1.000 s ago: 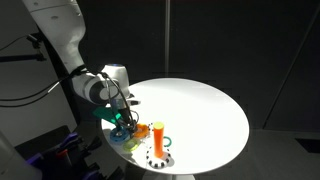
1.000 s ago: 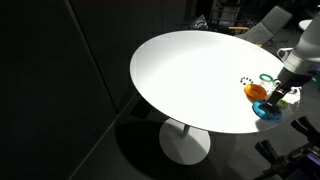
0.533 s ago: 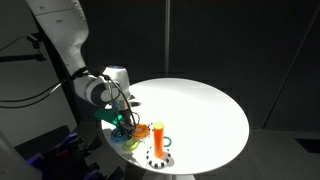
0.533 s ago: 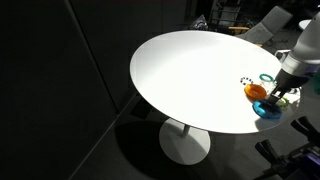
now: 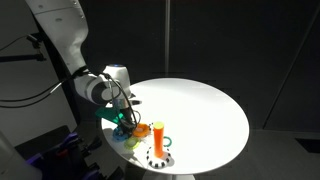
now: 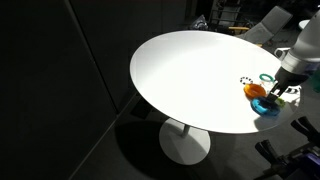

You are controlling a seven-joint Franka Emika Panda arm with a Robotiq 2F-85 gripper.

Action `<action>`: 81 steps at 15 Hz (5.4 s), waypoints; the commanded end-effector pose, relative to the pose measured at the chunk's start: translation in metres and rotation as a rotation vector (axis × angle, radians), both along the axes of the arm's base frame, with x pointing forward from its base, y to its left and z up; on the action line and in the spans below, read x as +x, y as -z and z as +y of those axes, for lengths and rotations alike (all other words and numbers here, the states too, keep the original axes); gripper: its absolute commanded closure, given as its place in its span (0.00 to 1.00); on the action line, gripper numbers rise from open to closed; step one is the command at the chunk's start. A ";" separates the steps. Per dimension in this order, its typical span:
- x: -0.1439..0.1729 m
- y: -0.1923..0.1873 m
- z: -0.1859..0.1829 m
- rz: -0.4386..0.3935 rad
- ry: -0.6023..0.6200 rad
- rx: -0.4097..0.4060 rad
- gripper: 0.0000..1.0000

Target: Put the blue ring on the stack

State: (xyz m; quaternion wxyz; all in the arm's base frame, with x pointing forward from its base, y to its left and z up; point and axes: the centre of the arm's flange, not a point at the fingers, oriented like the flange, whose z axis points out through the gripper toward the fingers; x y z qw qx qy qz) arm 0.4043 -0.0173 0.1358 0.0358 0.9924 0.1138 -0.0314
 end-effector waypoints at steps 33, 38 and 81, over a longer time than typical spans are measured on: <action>0.056 -0.217 -0.144 -0.074 0.353 -0.164 0.90; 0.043 -0.222 -0.174 -0.077 0.413 -0.175 0.90; 0.031 -0.177 -0.216 -0.045 0.422 -0.091 0.19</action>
